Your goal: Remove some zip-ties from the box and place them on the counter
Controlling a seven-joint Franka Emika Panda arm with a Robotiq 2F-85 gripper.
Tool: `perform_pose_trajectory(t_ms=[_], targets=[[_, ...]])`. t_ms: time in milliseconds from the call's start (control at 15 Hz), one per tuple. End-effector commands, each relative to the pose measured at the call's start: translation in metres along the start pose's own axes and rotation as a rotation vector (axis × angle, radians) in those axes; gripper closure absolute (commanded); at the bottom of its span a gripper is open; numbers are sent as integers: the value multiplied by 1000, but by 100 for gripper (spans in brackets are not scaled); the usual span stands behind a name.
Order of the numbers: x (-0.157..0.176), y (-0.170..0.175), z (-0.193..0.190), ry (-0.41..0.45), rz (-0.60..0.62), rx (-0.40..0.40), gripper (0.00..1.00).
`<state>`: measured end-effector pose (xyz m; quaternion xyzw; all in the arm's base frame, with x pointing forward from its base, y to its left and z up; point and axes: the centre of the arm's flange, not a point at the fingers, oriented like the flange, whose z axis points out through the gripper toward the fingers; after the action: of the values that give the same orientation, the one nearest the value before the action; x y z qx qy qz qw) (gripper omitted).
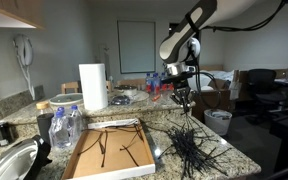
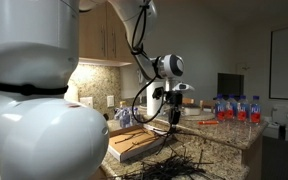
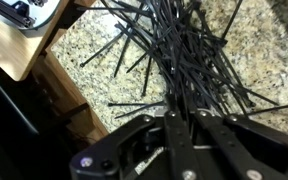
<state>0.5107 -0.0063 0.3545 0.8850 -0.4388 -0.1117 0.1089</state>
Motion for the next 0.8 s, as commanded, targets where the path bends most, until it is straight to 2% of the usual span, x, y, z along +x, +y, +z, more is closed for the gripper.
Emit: perform_pose_trajectory(t_ms=[0, 133, 200, 333, 733], targets=[[2, 12, 27, 89, 73, 25, 94], [9, 1, 37, 125, 92, 61, 96], [10, -6, 39, 137, 98, 88, 69], [10, -20, 40, 153, 86, 132, 64], [4, -46, 37, 194, 55, 210, 25]])
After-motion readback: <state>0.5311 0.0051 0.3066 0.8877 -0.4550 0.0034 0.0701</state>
